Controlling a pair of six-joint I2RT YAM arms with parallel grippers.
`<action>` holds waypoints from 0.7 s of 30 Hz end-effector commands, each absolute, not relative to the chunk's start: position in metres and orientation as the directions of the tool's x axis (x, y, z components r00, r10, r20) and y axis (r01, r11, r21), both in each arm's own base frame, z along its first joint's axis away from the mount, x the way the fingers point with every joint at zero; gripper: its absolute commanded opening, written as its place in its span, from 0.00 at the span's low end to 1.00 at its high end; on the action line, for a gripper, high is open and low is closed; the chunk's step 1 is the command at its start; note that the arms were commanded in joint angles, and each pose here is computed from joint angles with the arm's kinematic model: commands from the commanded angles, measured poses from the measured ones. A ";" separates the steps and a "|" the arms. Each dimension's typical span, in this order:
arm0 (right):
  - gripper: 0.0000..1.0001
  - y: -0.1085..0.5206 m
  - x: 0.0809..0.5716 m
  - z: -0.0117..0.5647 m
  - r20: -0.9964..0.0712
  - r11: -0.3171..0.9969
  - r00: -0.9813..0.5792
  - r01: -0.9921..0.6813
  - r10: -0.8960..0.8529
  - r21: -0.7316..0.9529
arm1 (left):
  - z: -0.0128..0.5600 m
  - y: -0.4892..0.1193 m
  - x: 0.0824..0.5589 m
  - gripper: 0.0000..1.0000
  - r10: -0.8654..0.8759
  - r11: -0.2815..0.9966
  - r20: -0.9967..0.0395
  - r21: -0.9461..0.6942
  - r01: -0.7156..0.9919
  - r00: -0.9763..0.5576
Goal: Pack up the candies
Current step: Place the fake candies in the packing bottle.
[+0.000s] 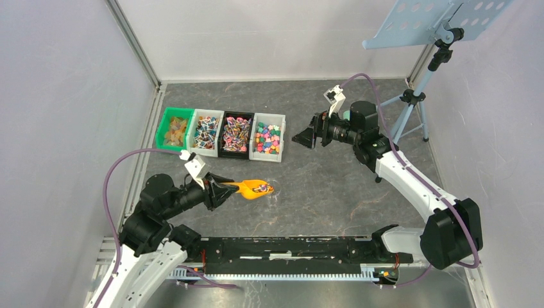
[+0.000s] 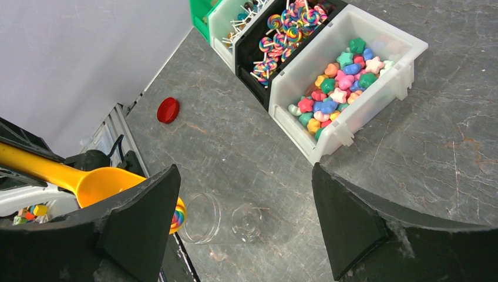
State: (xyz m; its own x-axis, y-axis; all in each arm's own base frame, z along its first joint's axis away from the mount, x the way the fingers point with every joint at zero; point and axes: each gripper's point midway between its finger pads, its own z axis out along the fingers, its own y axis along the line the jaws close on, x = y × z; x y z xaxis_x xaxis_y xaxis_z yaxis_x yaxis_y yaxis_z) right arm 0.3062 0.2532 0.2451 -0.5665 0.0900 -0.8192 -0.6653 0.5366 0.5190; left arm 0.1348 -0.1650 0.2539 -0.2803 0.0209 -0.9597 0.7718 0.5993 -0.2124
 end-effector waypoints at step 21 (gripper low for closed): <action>0.89 0.246 0.306 0.248 -0.839 0.533 -0.535 -0.684 0.097 0.498 | 0.275 -0.169 0.141 0.02 0.048 0.592 -0.959 -0.197 0.781 -0.278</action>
